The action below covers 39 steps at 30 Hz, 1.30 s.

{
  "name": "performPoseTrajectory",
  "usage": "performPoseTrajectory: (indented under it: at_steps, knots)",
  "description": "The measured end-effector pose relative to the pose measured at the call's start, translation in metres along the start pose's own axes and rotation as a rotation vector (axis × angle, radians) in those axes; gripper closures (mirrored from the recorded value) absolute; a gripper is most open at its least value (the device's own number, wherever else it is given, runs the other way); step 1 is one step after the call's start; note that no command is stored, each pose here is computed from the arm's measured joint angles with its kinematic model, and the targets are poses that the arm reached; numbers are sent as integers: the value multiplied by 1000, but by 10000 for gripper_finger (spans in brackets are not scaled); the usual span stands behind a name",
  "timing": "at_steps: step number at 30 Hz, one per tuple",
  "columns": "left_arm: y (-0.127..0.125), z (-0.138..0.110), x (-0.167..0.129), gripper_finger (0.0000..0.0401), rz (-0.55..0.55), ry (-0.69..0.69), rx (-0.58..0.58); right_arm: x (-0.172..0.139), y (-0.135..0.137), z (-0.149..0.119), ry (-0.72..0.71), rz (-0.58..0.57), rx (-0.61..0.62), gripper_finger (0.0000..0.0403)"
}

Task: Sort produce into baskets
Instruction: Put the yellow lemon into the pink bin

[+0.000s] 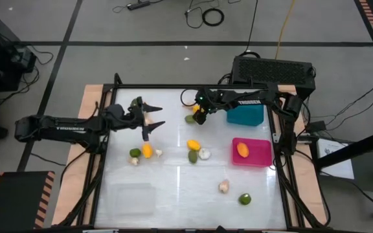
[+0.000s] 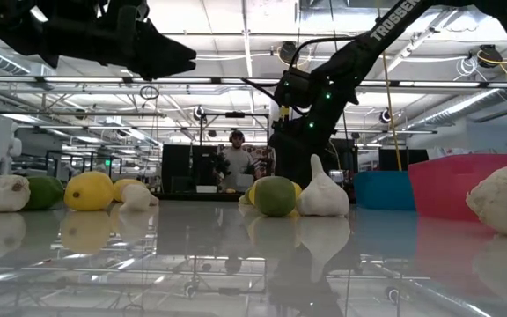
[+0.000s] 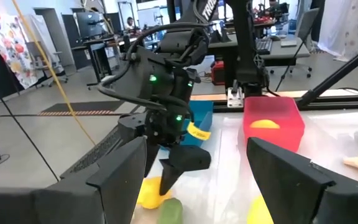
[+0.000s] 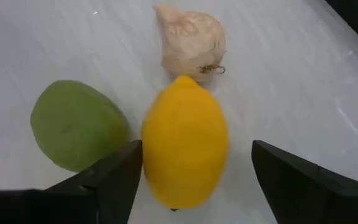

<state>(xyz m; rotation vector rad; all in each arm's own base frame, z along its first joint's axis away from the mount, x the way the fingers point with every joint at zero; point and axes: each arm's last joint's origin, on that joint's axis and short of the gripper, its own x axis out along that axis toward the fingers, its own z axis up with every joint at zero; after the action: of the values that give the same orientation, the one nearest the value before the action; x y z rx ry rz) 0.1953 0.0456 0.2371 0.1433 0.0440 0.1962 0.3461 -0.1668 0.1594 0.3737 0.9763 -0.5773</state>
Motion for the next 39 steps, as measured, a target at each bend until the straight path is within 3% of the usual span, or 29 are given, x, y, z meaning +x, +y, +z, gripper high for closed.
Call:
performPoseTrajectory:
  at_steps: [10, 15, 21, 26, 33, 39]
  knots:
    - [7, -1, 0, 115, -21, -1, -2, -1, 1, 0, 5, 29, 2, 225]
    - [7, -5, -1, 115, -28, 35, -7, -19, 0, 4, -12, 33, 4, 261]
    - [6, -7, -1, 115, -30, 55, -15, -67, -3, 4, -12, 47, 42, 258]
    - [6, -11, -1, 115, -36, 103, -24, -122, -1, -7, 38, 138, 76, 253]
    - [4, -19, -2, 115, -42, 188, -139, -183, 12, -34, 102, 193, 133, 253]
    - [-5, -26, -4, 115, -86, 269, -188, -214, 25, -65, 238, 178, 228, 253]
